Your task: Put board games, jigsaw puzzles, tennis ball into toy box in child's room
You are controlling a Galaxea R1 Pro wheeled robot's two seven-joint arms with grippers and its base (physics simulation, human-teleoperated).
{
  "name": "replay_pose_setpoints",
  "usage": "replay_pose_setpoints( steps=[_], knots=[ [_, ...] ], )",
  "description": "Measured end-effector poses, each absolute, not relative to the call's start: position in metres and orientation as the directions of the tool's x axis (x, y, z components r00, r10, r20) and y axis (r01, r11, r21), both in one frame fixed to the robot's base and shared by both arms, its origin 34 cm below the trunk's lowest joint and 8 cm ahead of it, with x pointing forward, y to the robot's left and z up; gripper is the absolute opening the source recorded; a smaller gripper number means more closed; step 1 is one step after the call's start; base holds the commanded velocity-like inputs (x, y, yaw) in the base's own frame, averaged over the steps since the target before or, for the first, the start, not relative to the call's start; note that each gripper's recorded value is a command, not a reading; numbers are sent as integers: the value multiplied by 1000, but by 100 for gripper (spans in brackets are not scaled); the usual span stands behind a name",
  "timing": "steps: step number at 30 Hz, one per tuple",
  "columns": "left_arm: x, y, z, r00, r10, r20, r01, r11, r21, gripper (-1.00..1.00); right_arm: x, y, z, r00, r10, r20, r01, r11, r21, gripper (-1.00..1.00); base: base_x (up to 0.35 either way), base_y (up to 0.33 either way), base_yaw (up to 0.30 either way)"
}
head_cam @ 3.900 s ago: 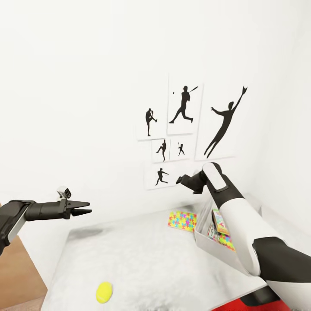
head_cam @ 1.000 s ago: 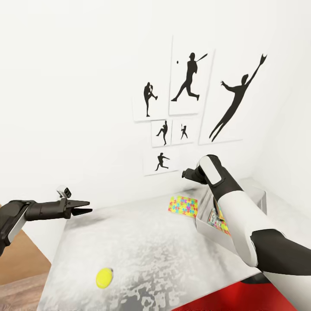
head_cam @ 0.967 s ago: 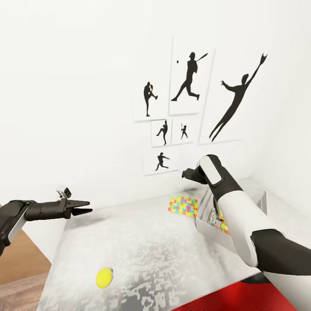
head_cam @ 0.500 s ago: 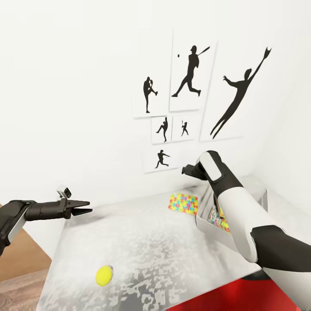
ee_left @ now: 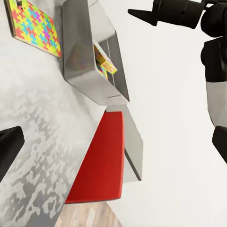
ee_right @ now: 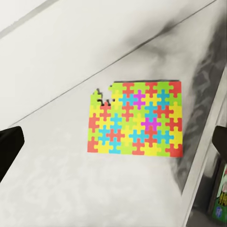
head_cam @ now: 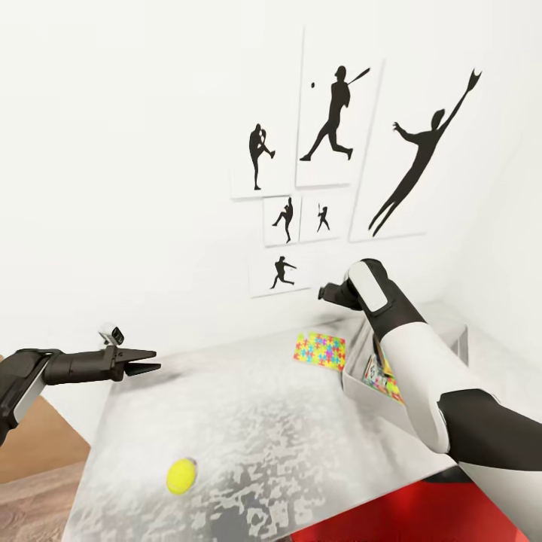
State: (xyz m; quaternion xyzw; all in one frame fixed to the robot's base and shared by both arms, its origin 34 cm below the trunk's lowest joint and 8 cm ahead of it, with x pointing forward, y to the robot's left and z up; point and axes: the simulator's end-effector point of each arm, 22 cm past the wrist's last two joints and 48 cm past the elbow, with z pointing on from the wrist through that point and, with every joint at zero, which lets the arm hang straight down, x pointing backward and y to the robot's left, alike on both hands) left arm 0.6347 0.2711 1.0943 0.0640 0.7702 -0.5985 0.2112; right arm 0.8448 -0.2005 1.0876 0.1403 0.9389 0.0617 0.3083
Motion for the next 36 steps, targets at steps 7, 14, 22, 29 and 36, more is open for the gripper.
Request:
replay_pose_setpoints(
  steps=[7,14,22,29,36],
  knots=[
    [636,273,1090,-905,-159,-394,342,277,-898,100,850,-203,1082,-759,306,-575,240,952,191,100,0,0,0],
    [638,274,1084,-909,-161,-385,333,277,-902,100,852,-206,1074,-756,307,-578,249,952,181,100,0,0,0],
    [639,274,1077,-914,-162,-373,321,276,-906,100,854,-206,1064,-764,294,-575,245,956,163,100,0,0,0],
    [640,273,1071,-918,-162,-363,311,275,-910,100,854,-204,1056,-772,273,-574,235,962,142,100,0,0,0],
    [641,274,1066,-922,-163,-353,301,275,-913,100,855,-204,1048,-778,270,-567,234,963,136,100,0,0,0]
  ],
)
